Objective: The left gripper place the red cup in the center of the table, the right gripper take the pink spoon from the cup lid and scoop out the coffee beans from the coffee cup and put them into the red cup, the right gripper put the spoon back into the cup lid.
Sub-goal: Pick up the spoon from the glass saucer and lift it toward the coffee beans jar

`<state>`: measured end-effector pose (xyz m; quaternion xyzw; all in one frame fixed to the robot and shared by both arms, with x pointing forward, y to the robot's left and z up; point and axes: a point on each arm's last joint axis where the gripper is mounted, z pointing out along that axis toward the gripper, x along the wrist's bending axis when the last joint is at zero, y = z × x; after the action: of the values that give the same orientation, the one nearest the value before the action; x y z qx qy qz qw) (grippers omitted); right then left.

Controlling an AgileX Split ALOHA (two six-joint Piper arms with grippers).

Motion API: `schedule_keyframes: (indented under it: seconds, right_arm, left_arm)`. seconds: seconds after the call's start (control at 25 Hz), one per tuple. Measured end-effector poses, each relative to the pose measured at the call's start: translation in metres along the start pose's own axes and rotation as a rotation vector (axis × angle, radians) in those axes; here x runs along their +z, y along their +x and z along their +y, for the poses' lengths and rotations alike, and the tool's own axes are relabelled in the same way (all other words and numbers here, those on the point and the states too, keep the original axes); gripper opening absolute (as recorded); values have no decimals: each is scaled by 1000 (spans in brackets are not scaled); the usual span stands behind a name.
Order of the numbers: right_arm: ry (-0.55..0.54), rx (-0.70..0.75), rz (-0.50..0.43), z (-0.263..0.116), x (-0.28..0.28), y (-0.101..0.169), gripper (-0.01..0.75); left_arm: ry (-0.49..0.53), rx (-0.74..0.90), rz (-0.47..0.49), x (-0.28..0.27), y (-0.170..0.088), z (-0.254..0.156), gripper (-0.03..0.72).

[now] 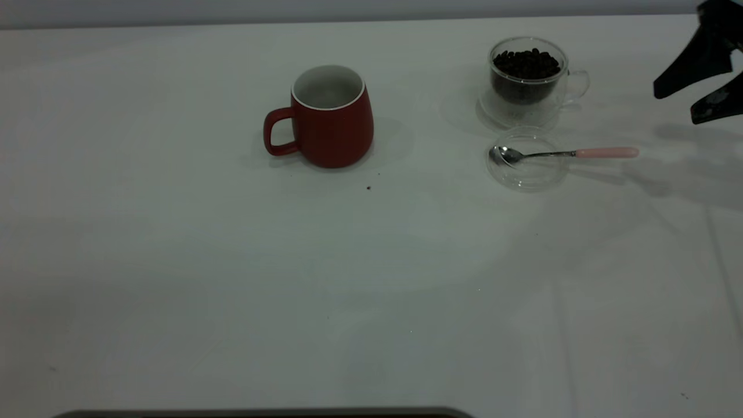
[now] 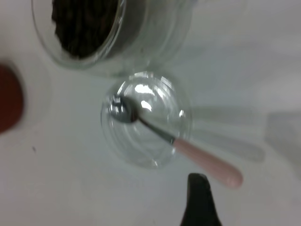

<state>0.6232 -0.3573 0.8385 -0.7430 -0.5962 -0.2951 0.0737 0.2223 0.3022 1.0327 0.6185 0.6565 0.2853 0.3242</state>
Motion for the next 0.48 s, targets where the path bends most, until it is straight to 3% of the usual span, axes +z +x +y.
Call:
schedule_keyframes:
  seconds: [0.28, 0.48]
  right_arm:
    - [-8, 92, 167, -7, 16, -24, 577]
    - [9, 155, 199, -18, 40, -38, 577]
  left_arm:
    - [0, 0, 0, 0, 0, 0, 493]
    - [0, 0, 0, 0, 0, 0, 493]
